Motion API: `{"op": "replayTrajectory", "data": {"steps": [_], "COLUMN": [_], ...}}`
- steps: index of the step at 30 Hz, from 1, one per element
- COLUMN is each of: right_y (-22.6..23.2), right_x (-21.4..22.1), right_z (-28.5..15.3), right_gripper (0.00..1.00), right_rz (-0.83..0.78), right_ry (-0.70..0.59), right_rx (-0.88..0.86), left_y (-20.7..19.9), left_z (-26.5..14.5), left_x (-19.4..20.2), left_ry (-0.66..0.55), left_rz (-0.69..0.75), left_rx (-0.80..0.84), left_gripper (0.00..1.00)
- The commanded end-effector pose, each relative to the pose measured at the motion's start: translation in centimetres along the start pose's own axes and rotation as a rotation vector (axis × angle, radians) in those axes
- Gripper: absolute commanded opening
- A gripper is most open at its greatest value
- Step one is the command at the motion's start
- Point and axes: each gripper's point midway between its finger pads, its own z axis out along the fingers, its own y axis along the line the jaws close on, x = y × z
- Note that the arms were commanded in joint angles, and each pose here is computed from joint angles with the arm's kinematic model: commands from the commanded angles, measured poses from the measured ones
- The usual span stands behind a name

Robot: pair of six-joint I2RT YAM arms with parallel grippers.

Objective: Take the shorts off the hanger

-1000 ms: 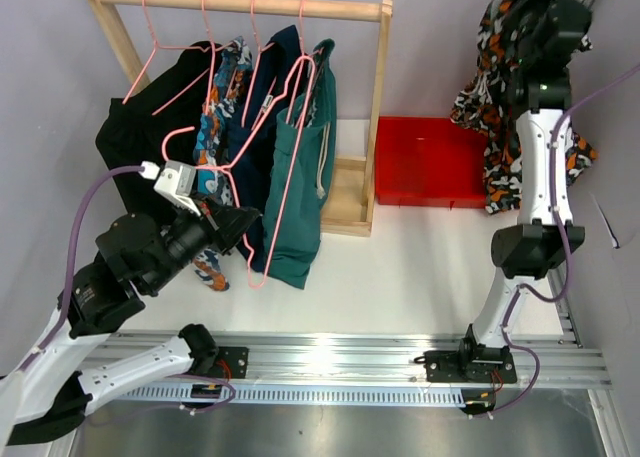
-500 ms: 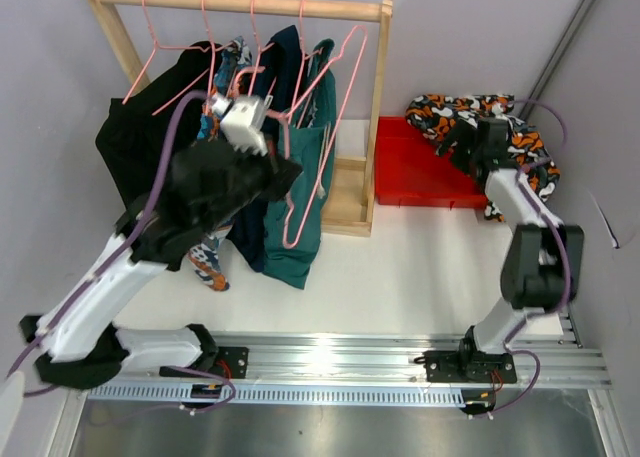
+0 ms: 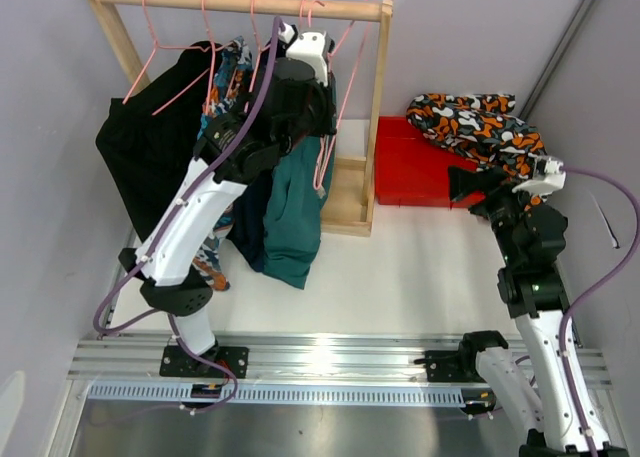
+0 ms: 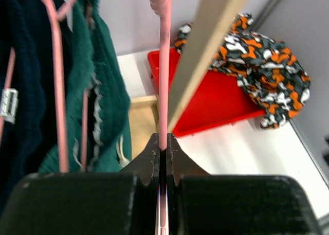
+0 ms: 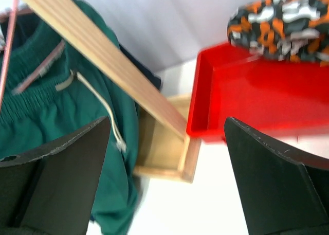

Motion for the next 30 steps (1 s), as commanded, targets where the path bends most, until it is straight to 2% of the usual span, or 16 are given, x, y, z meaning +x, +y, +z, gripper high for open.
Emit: {"op": "replayTrajectory", "data": {"steps": [1,6,13,19,21,22,23,25,26,28,29,30], "right_y": [-0.4,-0.2,-0.7,-1.1,-1.1,-1.2,-1.1,-1.0,-1.1,-1.1,-1.1,-1.1], "right_x": [2.8,3.4,4.8,5.6,5.9,5.9,5.9,5.9,5.9,6.1,6.2,6.3], "right_z": [-1.5,-3.2,-4.0,-4.3,-4.3,-4.3,-4.3,-4.3,-4.2,-4.2,-4.2,-4.2], "right_gripper": [0.99,0.99,1.00,0.99,1.00,0.99,0.99,0.99,0.99,0.99,1.00,0.99], "right_rz": [0.027,0.026,0.031,0.030,0.027,0.026,0.023,0.022,0.022,0.022,0.026,0.030], "right_ry": [0.090,0.102,0.124,0.141,0.148,0.151,0.151,0.154,0.154,0.160,0.163,0.166], "right_rx": [-0.007,-0.019,-0.021,-0.022,-0.023,-0.021,-0.025,-0.029,-0.027,-0.028,-0.028,-0.028], "left_y": [1.2,0.2,-0.5,-2.1,-2.1,-2.4,-2.4,-2.2,-2.2,-1.7,-1.5,-1.2], "left_z": [0.7,5.0,8.1,10.3,10.9,11.1,11.0,11.2,10.1,9.8,9.4,7.9], "left_x": [-4.6,-4.8,-6.1,-5.4,-4.5,-3.5,-3.0,-1.2,-1.7,-0.4,-0.1,-0.9], "left_ry": [-0.141,-0.143,-0.201,-0.194,-0.166,-0.128,-0.113,-0.058,-0.067,-0.038,-0.026,-0.039], "left_rz": [-0.033,-0.028,-0.058,-0.086,-0.093,-0.090,-0.083,-0.065,-0.055,-0.040,-0.035,-0.035], "left_rx": [0.020,0.111,0.203,0.282,0.276,0.293,0.291,0.274,0.276,0.240,0.233,0.232], "left_gripper": [0.00,0.00,0.00,0.00,0.03,0.06,0.17,0.29,0.38,0.49,0.57,0.59]}}
